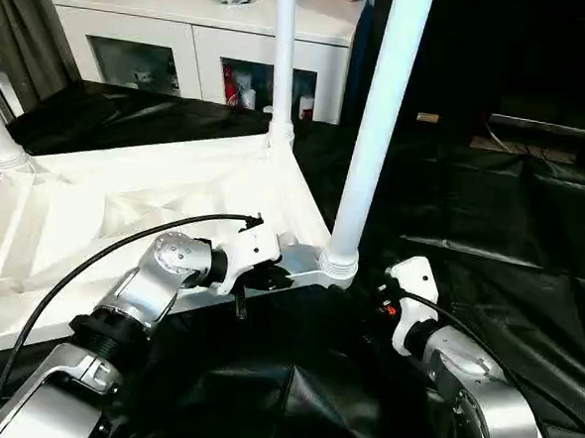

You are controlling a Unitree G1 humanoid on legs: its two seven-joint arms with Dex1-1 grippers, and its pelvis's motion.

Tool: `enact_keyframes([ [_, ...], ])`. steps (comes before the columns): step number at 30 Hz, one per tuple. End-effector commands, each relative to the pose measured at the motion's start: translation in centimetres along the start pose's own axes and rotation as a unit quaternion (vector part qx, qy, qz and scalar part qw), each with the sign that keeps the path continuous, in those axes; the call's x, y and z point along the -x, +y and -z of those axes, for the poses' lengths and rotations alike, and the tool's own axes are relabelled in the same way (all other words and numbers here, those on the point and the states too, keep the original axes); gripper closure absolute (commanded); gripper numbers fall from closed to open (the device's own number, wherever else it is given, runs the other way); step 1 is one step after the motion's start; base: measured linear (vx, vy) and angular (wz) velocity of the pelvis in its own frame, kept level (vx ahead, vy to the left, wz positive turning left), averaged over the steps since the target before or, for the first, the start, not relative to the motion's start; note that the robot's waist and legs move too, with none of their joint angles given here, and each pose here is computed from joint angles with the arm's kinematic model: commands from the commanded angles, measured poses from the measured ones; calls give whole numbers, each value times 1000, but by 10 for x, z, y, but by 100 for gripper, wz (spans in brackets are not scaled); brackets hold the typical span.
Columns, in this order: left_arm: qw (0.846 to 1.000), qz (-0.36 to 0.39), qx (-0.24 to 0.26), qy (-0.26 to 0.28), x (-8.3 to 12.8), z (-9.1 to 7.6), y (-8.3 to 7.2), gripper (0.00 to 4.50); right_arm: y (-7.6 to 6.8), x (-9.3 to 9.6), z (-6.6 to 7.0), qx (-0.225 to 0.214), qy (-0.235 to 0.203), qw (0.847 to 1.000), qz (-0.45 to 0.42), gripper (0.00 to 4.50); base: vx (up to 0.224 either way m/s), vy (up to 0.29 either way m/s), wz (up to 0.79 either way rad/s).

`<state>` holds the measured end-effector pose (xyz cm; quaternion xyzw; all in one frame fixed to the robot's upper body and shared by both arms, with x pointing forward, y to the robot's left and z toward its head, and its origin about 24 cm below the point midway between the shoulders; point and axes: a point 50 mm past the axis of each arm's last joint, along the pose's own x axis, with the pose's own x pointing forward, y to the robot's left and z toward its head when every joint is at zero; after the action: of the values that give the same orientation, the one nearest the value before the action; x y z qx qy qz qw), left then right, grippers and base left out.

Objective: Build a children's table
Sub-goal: Insert table leg to table base

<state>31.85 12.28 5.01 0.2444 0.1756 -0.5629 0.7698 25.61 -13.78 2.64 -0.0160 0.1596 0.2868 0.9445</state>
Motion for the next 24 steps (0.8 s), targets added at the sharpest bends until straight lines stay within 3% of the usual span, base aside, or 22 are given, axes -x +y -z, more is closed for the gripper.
enact_keyframes([
  [1,1000,1,-22,-2,-1,-6,1,450,-1,1,-6,8,-7,1000,-1,55,0,0,0],
  [24,1000,1,-22,-2,-1,-6,1,450,-1,1,-6,8,-7,1000,-1,55,0,0,0],
])
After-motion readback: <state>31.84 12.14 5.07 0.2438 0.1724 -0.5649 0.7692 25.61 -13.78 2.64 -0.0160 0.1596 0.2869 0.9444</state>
